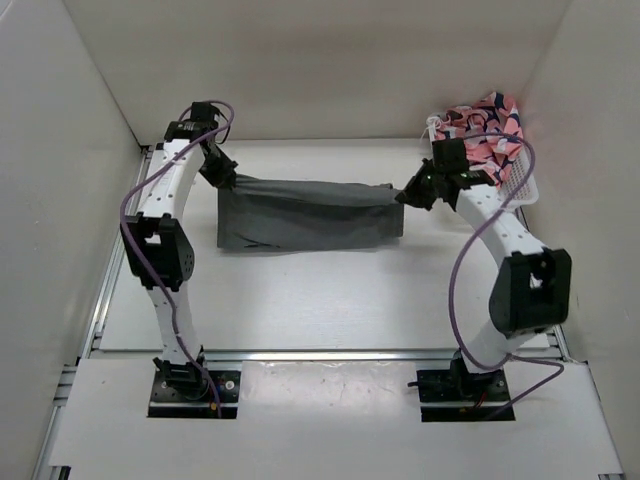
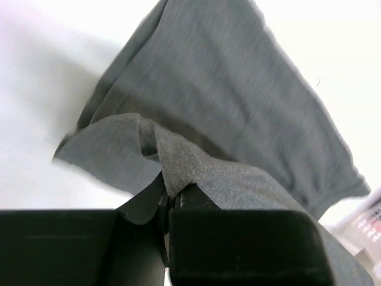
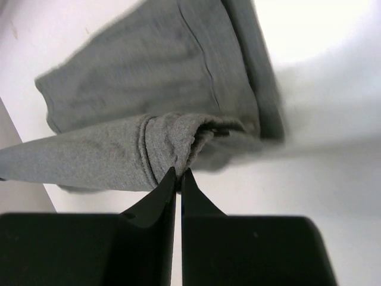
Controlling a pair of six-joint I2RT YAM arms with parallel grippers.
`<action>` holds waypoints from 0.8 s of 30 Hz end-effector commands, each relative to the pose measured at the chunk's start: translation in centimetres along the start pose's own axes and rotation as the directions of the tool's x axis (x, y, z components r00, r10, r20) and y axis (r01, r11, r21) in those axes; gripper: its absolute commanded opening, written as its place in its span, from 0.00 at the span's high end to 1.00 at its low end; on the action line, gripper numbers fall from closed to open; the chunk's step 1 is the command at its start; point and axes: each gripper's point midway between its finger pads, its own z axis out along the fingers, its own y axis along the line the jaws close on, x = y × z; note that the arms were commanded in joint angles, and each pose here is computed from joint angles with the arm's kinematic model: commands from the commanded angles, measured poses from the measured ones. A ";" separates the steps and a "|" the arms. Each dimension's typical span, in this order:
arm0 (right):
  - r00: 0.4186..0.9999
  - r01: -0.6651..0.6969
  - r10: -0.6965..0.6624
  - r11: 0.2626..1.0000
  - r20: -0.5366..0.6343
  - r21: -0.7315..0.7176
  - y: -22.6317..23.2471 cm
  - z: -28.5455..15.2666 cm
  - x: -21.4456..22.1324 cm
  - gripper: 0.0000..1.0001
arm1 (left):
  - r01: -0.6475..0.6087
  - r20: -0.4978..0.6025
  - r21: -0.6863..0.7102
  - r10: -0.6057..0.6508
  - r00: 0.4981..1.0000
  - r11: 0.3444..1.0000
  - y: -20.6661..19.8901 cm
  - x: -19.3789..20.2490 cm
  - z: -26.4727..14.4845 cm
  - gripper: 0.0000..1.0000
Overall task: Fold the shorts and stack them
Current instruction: Fold the shorts
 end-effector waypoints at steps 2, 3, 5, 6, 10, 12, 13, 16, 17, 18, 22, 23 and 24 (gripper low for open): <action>0.995 0.052 -0.055 0.998 0.089 0.035 2.1 4.1 -5.7 1.00 | -0.033 0.055 0.054 0.030 0.998 0.998 -2.5 -4.6 1.6 0.88; 0.994 0.062 -0.064 0.998 0.086 0.026 2.6 5.0 -6.3 1.00 | -0.036 0.015 0.051 0.035 0.999 0.998 -2.8 -4.6 4.8 0.81; 0.993 0.086 -0.086 0.996 0.083 0.002 3.9 6.8 -7.5 0.83 | -0.069 0.033 0.163 0.064 0.997 0.984 -6.0 -6.0 5.0 0.29; 0.992 0.097 -0.095 0.995 0.086 -0.021 5.0 8.7 -9.3 0.50 | -0.066 -0.027 0.161 0.071 0.997 0.985 -6.1 -5.0 7.2 0.16; 0.994 0.092 -0.091 0.996 0.053 -0.010 5.5 10.3 -9.9 0.09 | -0.091 -0.018 0.186 0.096 0.995 0.978 -6.4 -5.1 6.7 0.00; 0.991 0.096 -0.094 0.995 0.090 -0.011 5.5 8.7 -10.1 0.09 | -0.096 0.007 0.143 0.096 0.995 0.985 -4.9 -5.5 6.2 0.00; 0.995 0.079 -0.080 0.997 0.063 0.027 3.8 9.2 -8.8 0.11 | -0.097 0.039 0.148 0.092 0.995 0.984 -4.8 -6.0 4.4 0.00; 0.997 0.064 -0.066 0.996 0.042 0.059 1.7 8.1 -6.5 0.12 | -0.136 0.010 0.082 0.136 0.991 0.987 -1.9 -4.1 3.4 0.03; 0.997 0.065 -0.067 0.997 0.043 0.046 1.8 7.0 -6.1 0.12 | -0.146 -0.050 0.037 0.148 0.988 0.989 0.0 -2.1 4.5 0.03; 0.997 0.064 -0.066 0.997 0.035 0.052 1.1 6.8 -5.5 0.12 | -0.176 -0.075 0.053 0.180 0.981 0.983 0.3 -1.2 4.5 0.03; 0.997 0.053 -0.048 0.994 -0.053 0.095 -2.2 7.1 -1.4 0.02 | -0.211 -0.200 0.019 0.210 0.957 0.977 3.2 3.1 5.4 0.01; 0.996 0.050 -0.043 0.994 -0.080 0.092 -2.6 7.2 -0.6 0.00 | -0.212 -0.214 0.010 0.209 0.954 0.977 3.7 3.6 6.0 0.01; 0.997 0.041 -0.036 0.996 -0.073 0.075 -2.7 7.4 -0.9 0.00 | -0.213 -0.240 -0.007 0.206 0.949 0.977 4.6 4.5 6.8 0.01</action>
